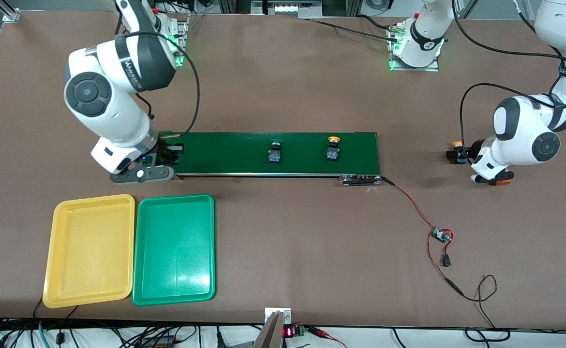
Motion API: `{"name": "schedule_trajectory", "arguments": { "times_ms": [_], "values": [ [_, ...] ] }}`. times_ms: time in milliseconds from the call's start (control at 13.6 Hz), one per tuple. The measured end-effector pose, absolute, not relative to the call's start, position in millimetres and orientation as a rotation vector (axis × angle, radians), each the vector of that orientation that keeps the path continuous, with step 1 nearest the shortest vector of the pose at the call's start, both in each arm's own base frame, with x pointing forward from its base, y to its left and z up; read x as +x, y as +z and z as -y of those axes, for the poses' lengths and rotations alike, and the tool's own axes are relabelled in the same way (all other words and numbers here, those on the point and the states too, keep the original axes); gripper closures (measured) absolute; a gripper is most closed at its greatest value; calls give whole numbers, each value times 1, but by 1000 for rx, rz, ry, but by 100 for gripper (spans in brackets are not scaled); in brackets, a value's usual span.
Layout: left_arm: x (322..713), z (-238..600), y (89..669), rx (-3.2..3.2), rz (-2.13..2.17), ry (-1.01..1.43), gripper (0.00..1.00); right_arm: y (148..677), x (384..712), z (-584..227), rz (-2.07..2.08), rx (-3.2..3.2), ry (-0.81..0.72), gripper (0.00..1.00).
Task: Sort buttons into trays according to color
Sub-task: 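Carry the green button with the right gripper toward the green tray, then lower the green button into the green tray and open the right gripper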
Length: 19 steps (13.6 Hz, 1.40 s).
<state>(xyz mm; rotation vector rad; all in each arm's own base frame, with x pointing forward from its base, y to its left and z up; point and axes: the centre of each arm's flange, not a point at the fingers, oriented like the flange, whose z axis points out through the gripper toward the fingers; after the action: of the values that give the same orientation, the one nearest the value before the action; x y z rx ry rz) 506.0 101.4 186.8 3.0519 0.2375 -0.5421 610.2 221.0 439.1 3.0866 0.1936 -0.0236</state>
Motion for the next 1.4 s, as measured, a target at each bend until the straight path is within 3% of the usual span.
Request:
{"name": "schedule_trajectory", "arguments": {
  "times_ms": [295,590,738,959,1180,1401],
  "values": [
    [505,-105,181,3122,-119,-553,0,385,677,-191,-213,3077,130,59],
    [503,-109,165,3116,-107,-550,0,270,722,-167,-204,3061,251,59],
    [503,-109,162,3112,-104,-556,22,229,726,-166,-208,3055,256,59],
    [506,-110,166,3117,-105,-542,56,207,726,-165,-211,3051,237,59],
    [517,-105,175,3131,-88,-502,58,207,730,-159,-198,3052,265,55],
    [539,-68,209,3175,21,-418,58,211,733,-149,-177,3053,272,26]
  ]
}}
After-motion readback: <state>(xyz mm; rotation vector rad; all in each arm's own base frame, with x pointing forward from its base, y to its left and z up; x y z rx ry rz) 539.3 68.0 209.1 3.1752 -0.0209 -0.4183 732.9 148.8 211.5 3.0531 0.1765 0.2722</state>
